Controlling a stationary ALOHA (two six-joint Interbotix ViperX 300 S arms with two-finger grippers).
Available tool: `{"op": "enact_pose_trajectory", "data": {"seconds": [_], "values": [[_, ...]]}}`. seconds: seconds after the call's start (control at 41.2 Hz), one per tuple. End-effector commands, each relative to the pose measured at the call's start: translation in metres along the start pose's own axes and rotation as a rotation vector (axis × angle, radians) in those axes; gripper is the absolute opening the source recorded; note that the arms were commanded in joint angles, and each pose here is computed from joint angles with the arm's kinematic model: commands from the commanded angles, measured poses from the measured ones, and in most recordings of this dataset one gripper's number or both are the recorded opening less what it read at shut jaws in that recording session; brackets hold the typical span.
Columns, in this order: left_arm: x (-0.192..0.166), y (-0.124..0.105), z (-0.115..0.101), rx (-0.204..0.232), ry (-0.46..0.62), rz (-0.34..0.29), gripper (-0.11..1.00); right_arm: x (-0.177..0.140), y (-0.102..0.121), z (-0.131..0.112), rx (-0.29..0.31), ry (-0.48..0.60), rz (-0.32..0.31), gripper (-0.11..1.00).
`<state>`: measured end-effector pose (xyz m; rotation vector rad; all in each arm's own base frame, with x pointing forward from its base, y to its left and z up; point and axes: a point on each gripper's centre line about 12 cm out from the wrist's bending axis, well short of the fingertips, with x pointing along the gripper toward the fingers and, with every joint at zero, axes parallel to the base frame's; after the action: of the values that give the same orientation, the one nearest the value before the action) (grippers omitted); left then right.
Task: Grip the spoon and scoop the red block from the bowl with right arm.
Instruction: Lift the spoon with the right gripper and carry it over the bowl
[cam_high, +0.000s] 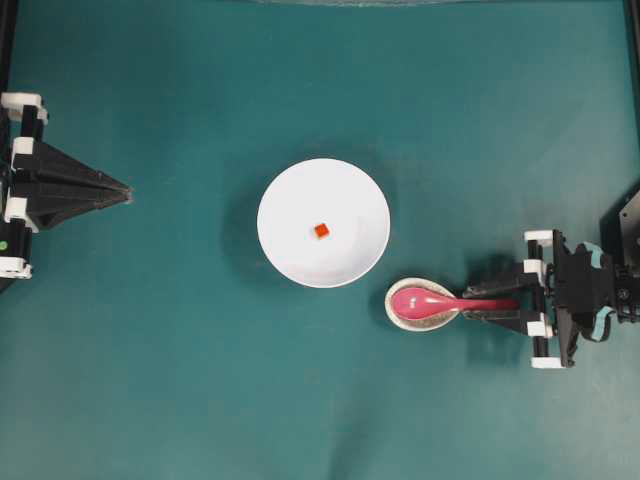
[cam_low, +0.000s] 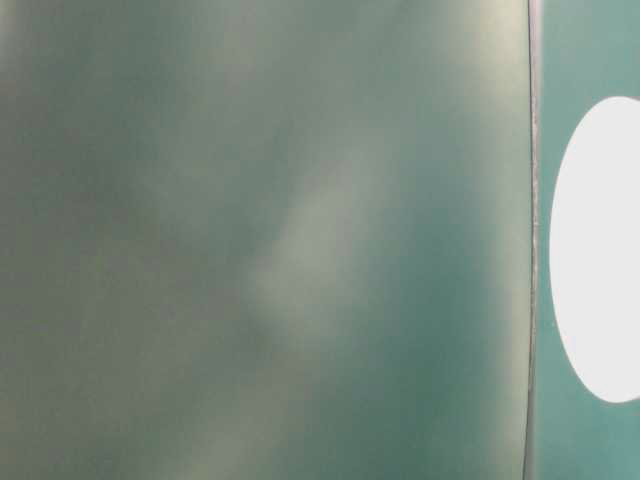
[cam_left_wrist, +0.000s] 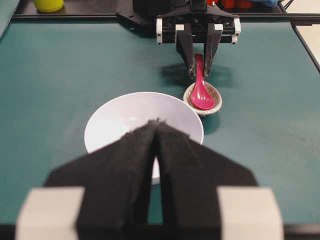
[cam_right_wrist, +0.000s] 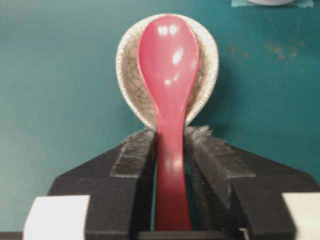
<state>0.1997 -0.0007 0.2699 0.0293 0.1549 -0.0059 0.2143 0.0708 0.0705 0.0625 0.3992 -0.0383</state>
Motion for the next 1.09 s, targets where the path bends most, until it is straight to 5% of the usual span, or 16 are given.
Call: {"op": "enact_pose_trajectory", "data": {"seconds": [0.0,0.291,0.51,0.802,1.069], "values": [[0.002,0.0,0.005,0.003,-0.011,0.0,0.01,0.001,0.002,0.004,0.008,-0.022,0.002,0.32],[0.001,0.0,0.006,0.002,-0.011,0.0,0.01,0.002,0.004,0.008,0.017,-0.034,0.009,0.24],[0.001,0.0,0.003,0.002,0.008,0.0,0.01,0.002,0.014,0.033,0.087,-0.095,0.049,0.24],[0.001,0.0,0.003,-0.001,0.012,-0.002,0.01,-0.009,0.023,0.081,0.153,-0.136,0.122,0.24],[0.0,0.0,0.005,-0.002,0.006,0.0,0.01,-0.01,0.001,0.142,0.18,-0.101,0.11,0.24]]}}
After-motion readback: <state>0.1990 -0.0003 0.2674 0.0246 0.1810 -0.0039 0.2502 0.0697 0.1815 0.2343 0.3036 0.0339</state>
